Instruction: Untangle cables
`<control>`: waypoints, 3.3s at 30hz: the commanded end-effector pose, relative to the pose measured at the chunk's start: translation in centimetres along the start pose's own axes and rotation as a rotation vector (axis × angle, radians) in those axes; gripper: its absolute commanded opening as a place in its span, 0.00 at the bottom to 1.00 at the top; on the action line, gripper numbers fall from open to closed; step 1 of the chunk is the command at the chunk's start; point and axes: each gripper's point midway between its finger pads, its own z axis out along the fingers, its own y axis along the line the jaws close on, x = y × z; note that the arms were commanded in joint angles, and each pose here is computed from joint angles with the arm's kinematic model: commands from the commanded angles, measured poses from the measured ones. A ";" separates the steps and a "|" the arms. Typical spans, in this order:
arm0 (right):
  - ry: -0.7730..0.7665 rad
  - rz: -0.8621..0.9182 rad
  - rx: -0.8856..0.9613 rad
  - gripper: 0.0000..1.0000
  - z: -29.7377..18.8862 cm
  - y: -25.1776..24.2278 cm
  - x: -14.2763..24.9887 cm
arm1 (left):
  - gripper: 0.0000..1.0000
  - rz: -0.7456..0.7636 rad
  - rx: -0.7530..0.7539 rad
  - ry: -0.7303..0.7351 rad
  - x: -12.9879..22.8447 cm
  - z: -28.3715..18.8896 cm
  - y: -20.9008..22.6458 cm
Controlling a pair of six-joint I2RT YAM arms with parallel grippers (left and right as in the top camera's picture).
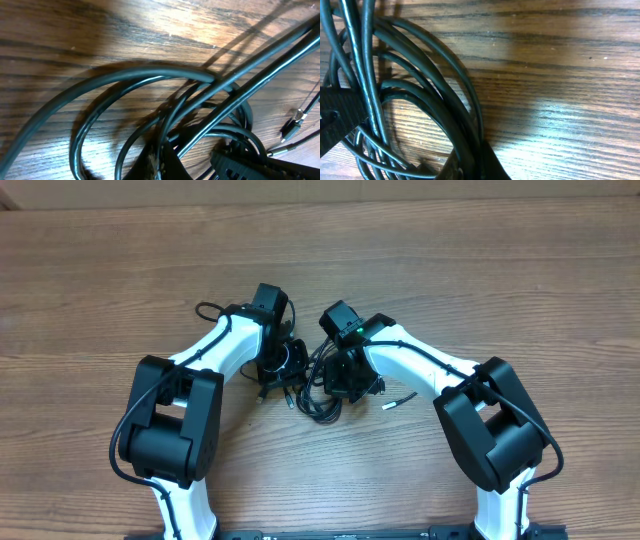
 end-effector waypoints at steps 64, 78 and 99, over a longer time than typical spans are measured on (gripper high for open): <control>0.149 -0.058 -0.298 0.04 -1.0 2.1 0.6 | 0.04 0.128 0.351 -0.168 -4.5 -3.6 -8.3; 0.140 -0.070 -0.248 0.11 -0.5 1.8 0.9 | 0.59 -0.040 0.014 -0.165 -5.9 -5.6 5.8; 0.110 0.090 -0.330 1.00 -6.7 -6.6 -4.6 | 0.73 0.507 -0.159 0.234 5.4 -4.8 0.1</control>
